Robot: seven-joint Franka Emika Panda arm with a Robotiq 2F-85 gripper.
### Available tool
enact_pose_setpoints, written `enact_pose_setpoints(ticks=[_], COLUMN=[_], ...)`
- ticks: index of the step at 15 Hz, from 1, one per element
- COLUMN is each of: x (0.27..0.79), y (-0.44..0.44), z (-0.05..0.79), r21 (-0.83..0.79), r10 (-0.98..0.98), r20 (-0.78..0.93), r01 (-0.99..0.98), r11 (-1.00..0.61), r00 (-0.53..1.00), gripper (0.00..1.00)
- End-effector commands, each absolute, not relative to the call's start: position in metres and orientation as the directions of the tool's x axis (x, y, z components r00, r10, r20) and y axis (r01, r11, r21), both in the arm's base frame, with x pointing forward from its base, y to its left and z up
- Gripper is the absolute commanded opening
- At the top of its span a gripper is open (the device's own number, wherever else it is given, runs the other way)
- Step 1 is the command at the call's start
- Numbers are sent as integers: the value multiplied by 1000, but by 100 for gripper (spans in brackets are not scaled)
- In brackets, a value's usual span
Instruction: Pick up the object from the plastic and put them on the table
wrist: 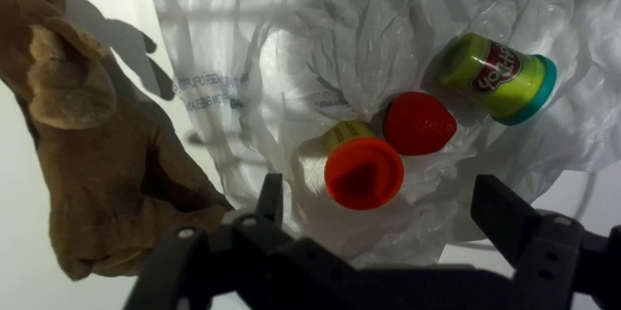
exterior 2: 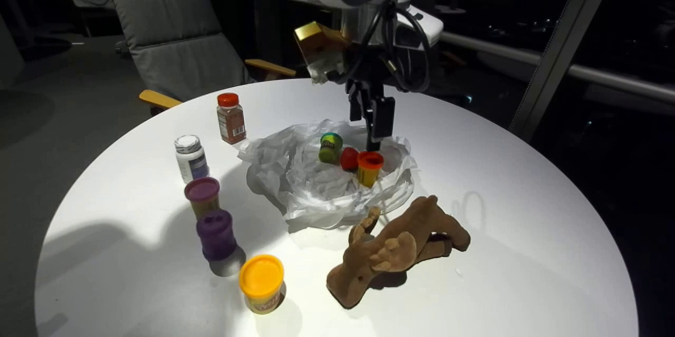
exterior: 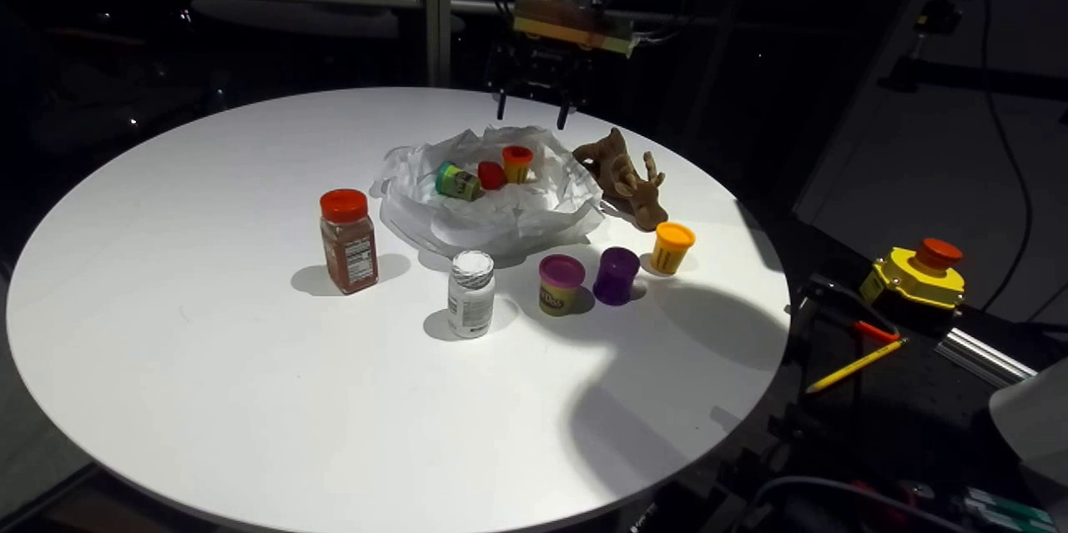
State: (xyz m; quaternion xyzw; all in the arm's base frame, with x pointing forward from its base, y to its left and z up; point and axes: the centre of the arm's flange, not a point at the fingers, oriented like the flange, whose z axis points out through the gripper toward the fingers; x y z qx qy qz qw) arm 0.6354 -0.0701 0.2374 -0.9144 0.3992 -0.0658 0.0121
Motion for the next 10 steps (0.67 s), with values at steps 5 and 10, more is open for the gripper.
enact_pose_setpoints(ticks=[5,10], x=[691,692], y=[-83,-90], z=[205,193], r21=[-61,-49], r10=[-730,-750], r20=[35,-5], r01=[-728,-749], r11=[-683,-660], r00=[682,661], gripper=[100,100])
